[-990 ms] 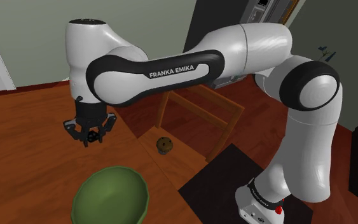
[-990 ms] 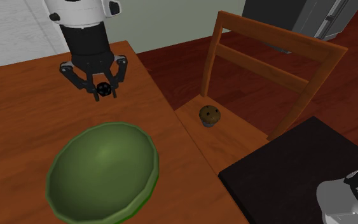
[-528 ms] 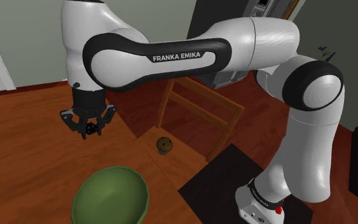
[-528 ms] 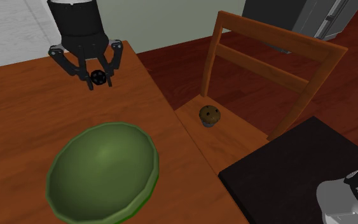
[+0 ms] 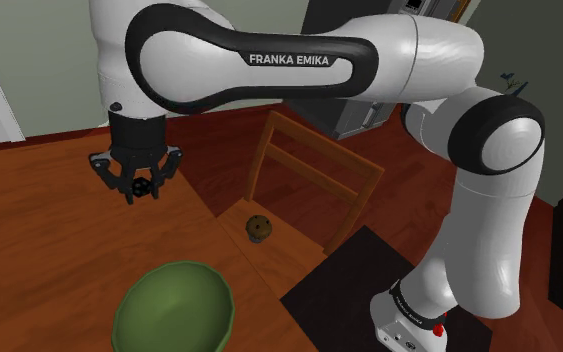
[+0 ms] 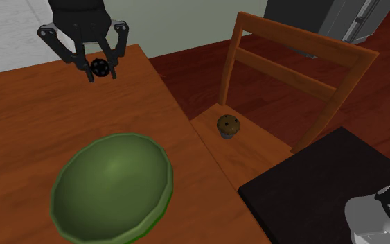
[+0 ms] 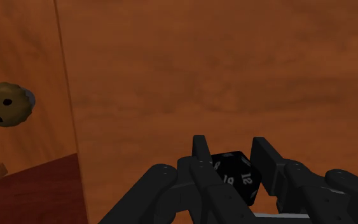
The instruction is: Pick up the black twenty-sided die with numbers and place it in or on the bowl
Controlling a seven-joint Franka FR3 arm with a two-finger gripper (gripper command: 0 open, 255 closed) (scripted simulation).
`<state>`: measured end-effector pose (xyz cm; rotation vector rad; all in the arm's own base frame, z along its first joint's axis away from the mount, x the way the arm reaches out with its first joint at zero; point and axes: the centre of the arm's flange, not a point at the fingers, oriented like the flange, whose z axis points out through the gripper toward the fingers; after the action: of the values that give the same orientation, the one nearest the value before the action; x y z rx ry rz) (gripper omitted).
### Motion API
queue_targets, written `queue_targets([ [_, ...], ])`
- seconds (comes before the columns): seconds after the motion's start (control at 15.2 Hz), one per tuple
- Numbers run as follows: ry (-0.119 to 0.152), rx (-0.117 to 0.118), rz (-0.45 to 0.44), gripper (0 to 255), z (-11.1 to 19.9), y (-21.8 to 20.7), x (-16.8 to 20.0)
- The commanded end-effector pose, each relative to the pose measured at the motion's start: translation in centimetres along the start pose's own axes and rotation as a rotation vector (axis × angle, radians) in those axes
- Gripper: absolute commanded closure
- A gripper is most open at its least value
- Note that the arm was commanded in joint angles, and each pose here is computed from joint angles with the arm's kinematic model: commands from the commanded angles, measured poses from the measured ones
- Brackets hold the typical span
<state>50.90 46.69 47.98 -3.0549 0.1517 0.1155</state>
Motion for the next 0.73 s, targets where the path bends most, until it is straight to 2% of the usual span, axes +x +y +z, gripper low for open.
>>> queue_targets([
  [0.0,0.0,0.0,0.0,255,-1.2,0.0,-0.2],
  [0.4,0.0,0.0,0.0,255,-4.0,-0.2,-0.4],
  [0.66,0.0,0.0,0.0,255,-3.5,-0.5,-5.6],
])
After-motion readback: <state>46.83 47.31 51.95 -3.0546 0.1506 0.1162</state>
